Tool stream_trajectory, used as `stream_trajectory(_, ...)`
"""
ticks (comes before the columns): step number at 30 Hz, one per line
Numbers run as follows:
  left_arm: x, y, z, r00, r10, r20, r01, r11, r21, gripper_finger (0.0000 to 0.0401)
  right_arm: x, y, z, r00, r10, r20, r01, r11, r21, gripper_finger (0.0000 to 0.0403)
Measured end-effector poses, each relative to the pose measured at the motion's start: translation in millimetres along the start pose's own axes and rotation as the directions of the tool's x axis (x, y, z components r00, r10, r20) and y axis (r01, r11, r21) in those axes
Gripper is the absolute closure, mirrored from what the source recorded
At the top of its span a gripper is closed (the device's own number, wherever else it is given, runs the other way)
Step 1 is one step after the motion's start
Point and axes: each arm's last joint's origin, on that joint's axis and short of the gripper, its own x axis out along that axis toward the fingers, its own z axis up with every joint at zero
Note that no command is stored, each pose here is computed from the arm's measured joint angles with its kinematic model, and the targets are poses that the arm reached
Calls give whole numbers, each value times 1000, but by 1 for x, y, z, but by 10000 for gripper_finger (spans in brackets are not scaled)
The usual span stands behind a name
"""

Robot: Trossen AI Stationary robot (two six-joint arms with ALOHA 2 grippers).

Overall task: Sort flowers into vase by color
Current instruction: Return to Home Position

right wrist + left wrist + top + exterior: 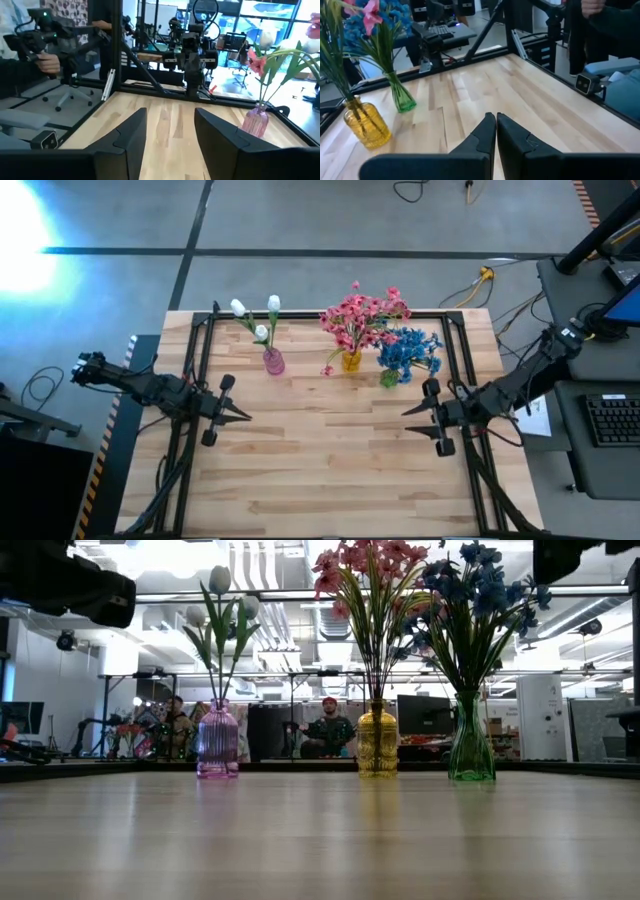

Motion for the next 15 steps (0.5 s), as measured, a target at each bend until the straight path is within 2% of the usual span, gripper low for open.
stream_trajectory(5,-2,2,0,1000,20,9,-20,1000,-1,401,-7,-10,-15,999,-43,5,43,999,0,270)
stream_trajectory(11,-7,7,1,997,70,36,-70,997,8,401,-32,-25,-16,981,-98,169,95,995,27,289)
stream_trajectory(15,-9,10,-4,994,99,52,-100,995,10,401,-43,-30,-23,966,-119,231,116,993,29,296)
